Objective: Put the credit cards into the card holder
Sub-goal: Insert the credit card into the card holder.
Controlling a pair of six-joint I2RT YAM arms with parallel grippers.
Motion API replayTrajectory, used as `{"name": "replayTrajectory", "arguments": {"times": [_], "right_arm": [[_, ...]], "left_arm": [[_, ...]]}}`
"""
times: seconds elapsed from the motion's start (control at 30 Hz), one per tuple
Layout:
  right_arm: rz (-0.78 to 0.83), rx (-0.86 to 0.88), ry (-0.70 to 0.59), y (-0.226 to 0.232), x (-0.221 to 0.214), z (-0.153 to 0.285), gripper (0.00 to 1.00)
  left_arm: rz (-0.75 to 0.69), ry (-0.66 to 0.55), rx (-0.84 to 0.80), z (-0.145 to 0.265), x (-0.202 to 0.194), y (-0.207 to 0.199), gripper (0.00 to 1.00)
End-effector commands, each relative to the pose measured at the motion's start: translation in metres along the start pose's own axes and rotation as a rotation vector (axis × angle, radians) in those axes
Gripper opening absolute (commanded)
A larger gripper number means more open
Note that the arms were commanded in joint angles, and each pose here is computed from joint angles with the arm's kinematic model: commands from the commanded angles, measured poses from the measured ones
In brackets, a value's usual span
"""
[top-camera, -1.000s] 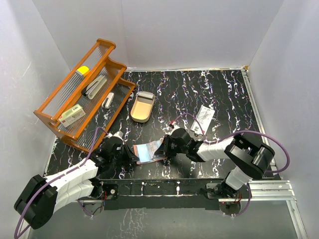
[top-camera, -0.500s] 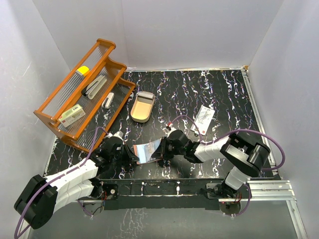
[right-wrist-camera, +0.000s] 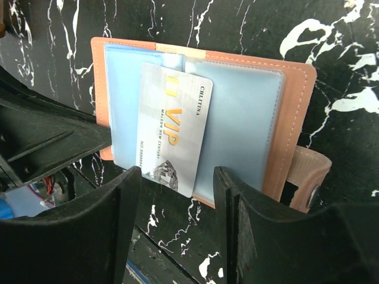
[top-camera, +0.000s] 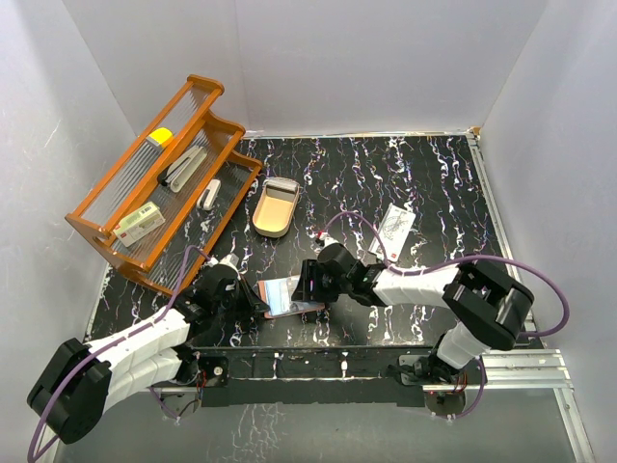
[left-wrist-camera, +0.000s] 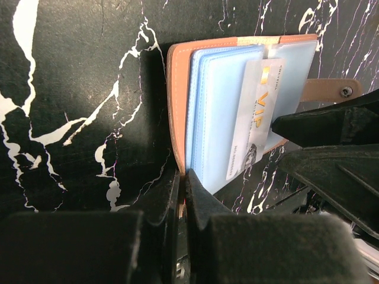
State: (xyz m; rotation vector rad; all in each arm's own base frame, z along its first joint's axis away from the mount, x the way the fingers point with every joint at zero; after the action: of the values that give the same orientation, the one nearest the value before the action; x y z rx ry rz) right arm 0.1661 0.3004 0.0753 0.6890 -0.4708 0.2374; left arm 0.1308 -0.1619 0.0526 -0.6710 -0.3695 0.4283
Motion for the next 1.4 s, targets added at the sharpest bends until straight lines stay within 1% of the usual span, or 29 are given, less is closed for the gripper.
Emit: {"name": "replayTrajectory", "arguments": {"times": [0.0, 0.2, 0.4, 0.6, 0.73, 1.13, 1.27, 1.37], "right_arm": [[0.054, -0.035, -0.029, 0.002, 0.013, 0.000, 0.50], [0.058, 0.033, -0.026, 0.009, 0.013, -0.012, 0.50], [0.112, 0.148, -0.009, 0.026, 0.016, -0.021, 0.44], [0.173, 0.194, 0.009, 0.035, 0.019, -0.024, 0.38], [0.206, 0.187, 0.011, 0.033, 0.019, -0.026, 0.35], [0.362, 0.239, -0.049, 0.044, 0.035, -0.020, 0.36], [0.404, 0.250, -0.028, 0.044, 0.033, -0.024, 0.36], [0.398, 0.248, -0.006, 0.043, 0.030, -0.027, 0.36]], "left_arm": [[-0.011, 0.016, 0.016, 0.000, -0.004, 0.007, 0.00], [-0.009, 0.013, 0.014, 0.001, -0.004, 0.007, 0.00], [-0.012, 0.015, 0.001, 0.001, -0.004, 0.005, 0.00], [-0.011, 0.019, -0.006, 0.001, -0.005, 0.005, 0.00], [-0.013, 0.019, -0.007, 0.001, -0.004, 0.005, 0.00], [-0.006, 0.017, -0.016, 0.002, -0.005, 0.005, 0.00], [-0.015, 0.013, -0.020, 0.003, -0.004, 0.003, 0.00], [-0.004, 0.016, -0.024, 0.003, -0.006, 0.005, 0.00]]}}
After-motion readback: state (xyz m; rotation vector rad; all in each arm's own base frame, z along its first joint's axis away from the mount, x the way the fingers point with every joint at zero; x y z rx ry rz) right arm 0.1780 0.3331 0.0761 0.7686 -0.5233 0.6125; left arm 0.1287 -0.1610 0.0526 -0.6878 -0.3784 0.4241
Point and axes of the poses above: each gripper's point midway between its finger pads, its own z axis back along the fingers, its own y axis along the line the jaws close on, x = y × z, the point moved 5 cm from there along z, back along the fingers, and after that the axes turned 8 degrees about z, right-handed, at the moved point
